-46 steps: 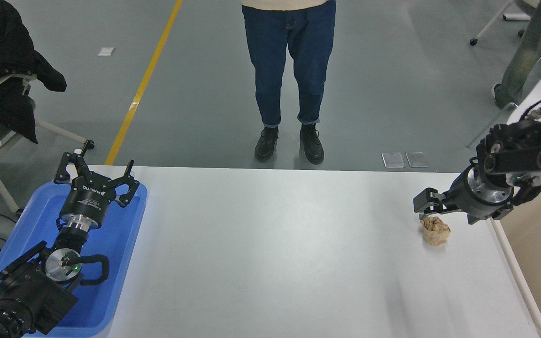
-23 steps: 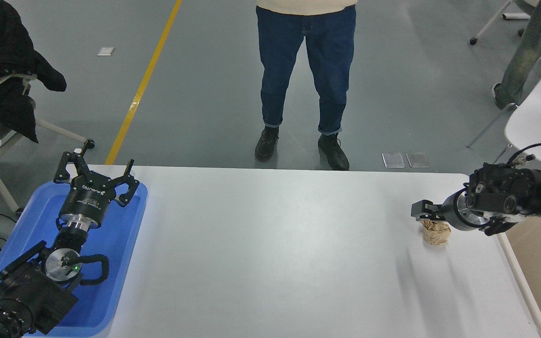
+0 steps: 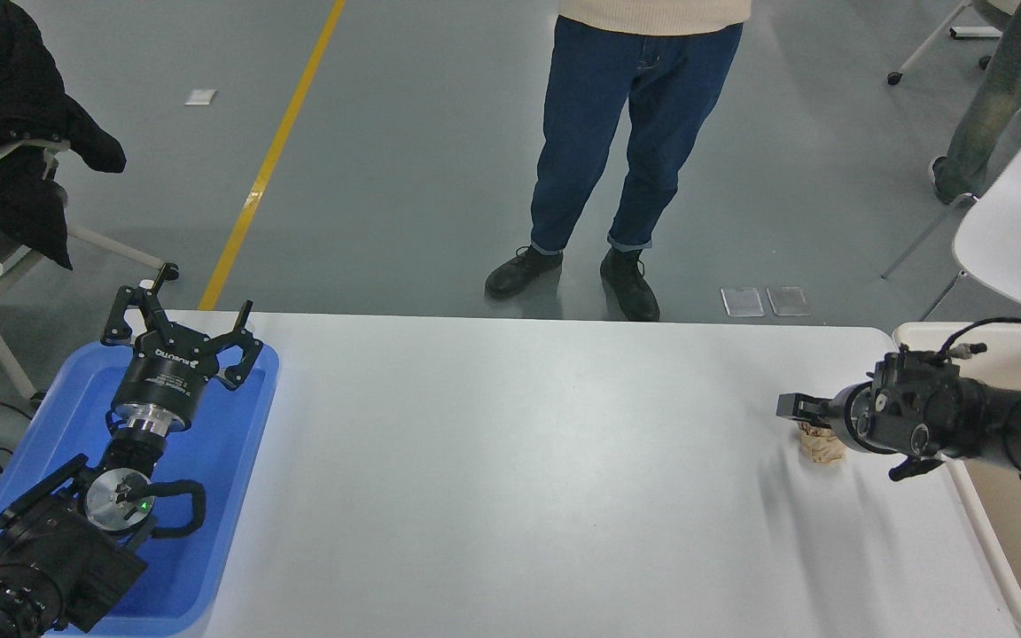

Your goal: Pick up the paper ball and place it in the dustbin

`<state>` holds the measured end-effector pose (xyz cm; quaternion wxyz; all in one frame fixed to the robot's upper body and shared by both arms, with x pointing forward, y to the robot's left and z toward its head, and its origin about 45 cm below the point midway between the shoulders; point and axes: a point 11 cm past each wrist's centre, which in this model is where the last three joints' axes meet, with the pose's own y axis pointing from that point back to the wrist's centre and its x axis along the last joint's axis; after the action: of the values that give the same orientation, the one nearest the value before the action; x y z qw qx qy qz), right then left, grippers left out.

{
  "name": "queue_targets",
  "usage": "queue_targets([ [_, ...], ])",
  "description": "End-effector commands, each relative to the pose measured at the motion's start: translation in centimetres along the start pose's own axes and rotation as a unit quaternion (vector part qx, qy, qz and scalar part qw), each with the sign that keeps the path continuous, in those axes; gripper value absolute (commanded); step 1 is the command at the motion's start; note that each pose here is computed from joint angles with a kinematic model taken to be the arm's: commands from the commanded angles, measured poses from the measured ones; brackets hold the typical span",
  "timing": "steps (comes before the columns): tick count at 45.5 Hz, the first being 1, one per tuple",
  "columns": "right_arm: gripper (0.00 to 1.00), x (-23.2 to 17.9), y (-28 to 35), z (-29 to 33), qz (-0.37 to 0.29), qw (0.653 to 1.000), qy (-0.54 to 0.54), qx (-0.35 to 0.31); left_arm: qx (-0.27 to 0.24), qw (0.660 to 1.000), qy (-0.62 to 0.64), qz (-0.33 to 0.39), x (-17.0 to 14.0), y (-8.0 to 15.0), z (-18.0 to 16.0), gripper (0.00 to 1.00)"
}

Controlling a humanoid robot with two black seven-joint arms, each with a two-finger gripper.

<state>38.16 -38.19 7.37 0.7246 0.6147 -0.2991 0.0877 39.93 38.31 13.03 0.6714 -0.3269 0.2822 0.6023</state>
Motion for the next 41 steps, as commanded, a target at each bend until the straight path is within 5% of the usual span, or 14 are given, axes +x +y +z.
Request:
queue_targets([
  [1,0.98,-0.7,-0.7,0.2,0.012,1.0,-0.007,-0.005,0.0,1.0,0.0,0.0,0.0,0.0,0.0,1.0],
  [25,0.86,-1.5,-1.1,0.2,0.02,1.0,-0.008,-0.007,0.0,1.0,0.0,0.0,0.0,0.0,0.0,1.0],
  [38,0.36,-2.4,-1.1,-0.4,0.004,0.999,-0.04,0.005,0.0,1.0,0.0,0.0,0.0,0.0,0.0,1.0],
  [41,0.32,-2.2,-1.1,-0.8,0.004,0.998,-0.054,0.012,0.0,1.0,0.0,0.0,0.0,0.0,0.0,1.0],
])
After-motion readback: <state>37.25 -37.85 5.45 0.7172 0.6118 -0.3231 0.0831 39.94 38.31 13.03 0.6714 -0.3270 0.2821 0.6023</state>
